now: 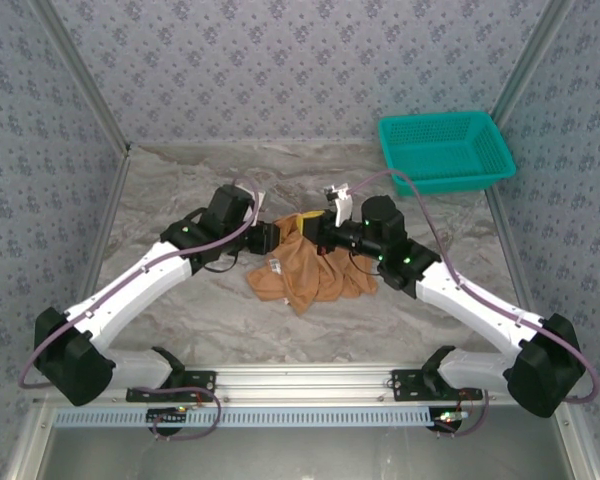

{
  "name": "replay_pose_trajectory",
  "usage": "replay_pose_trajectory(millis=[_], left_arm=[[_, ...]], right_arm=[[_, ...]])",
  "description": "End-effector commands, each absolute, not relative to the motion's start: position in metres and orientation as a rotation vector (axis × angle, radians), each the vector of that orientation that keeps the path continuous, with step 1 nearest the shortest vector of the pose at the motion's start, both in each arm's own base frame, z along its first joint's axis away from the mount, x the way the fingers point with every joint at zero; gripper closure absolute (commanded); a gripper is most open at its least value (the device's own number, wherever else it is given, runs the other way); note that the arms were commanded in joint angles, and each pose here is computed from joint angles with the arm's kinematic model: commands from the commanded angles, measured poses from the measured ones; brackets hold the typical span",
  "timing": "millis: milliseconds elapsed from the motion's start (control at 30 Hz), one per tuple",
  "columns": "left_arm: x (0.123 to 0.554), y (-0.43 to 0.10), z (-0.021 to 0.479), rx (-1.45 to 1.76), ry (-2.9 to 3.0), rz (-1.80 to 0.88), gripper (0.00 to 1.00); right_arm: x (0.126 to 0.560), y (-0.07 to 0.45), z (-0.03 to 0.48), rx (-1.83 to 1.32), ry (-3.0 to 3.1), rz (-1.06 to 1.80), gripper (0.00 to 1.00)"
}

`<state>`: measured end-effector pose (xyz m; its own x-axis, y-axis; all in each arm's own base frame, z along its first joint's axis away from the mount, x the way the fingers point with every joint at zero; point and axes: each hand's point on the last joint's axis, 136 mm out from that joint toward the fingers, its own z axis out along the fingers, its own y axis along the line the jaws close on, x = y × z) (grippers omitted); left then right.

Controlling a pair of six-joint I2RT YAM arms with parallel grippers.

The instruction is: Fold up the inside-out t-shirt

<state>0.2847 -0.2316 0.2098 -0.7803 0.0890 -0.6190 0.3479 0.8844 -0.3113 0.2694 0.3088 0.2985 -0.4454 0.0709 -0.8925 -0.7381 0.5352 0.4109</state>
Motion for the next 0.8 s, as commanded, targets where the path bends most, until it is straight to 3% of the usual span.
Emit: replay_pose_trajectory(millis=[0,100,267,400,600,767], left_arm=[[0.288,-0.219,0.221,0.293,2.439,-0.452,0.73],[0.285,-0.218,0.227,0.304,2.431,-0.468,0.88],[0.275,-0.238,0.251,0.369,2.354,-0.676,0.92],[0.26,-0.259,0.29,0.421,2.161,-1.055,0.97],[0.227,-0.266,0.346,0.548,1.839,-1.407,1.0],[0.203,-0.273,0.346,0.717,1.784,-1.491,1.0]], right_arm=[[0.266,0.299,0.305,-0.589,1.753,0.849,1.0],[0.263,0.296,0.302,-0.628,1.738,0.69,1.0],[0.258,0.302,0.29,-0.719,1.74,0.533,1.0],[0.259,0.302,0.269,-0.735,1.794,0.501,1.0],[0.261,0.295,0.254,-0.692,1.878,0.607,1.0],[0.271,0.281,0.276,-0.569,1.885,0.824,1.0]])
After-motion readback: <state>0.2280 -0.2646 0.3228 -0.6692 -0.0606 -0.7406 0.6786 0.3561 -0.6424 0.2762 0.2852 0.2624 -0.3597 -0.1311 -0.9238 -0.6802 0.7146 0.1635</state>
